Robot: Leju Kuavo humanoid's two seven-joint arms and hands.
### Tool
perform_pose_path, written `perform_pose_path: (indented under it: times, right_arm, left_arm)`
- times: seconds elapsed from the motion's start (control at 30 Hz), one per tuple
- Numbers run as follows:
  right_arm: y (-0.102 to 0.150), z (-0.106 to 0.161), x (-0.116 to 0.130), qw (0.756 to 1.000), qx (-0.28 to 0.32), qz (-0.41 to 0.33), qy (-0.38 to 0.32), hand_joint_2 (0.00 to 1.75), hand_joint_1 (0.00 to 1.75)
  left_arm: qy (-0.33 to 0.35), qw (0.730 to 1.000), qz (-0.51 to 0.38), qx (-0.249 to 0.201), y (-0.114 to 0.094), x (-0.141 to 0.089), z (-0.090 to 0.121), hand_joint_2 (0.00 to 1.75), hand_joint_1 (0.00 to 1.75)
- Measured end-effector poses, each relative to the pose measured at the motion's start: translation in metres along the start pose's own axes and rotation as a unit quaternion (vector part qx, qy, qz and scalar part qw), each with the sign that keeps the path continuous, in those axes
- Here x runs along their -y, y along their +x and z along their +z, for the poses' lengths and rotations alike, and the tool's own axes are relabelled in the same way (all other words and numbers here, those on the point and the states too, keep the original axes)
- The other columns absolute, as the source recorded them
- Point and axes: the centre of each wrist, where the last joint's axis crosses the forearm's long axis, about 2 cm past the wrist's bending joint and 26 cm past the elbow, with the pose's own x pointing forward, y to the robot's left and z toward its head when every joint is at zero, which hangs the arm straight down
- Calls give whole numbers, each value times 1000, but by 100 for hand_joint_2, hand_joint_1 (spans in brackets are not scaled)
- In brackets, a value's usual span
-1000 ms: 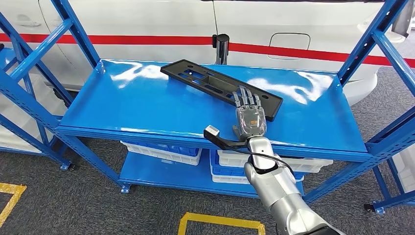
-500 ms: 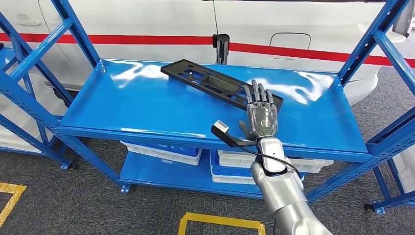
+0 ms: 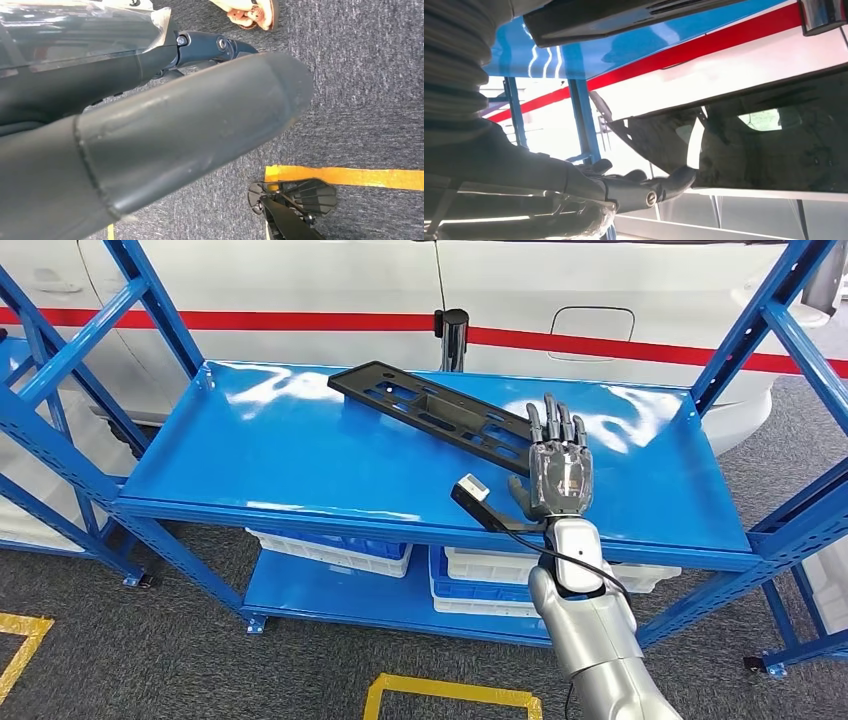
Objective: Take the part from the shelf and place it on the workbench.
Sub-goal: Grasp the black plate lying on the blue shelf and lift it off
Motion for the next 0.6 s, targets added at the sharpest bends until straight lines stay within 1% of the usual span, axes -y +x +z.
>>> perform_pose_path:
  times: [0.23, 0.47, 0.6]
  right_arm:
    - [-3, -1, 3, 1000, -2, 0, -8, 175, 0]
    - [-7, 3, 1, 1000, 1, 3, -2, 175, 0]
    - [-6, 4, 0, 1000, 1, 2, 0, 175, 0]
  left_arm:
    - [-4, 1000, 0, 3, 4, 1, -1, 0, 0]
    - [-8, 1000, 1, 3, 3, 4, 0, 0, 0]
    - [-4, 1000, 1, 6, 4, 1, -1, 0, 0]
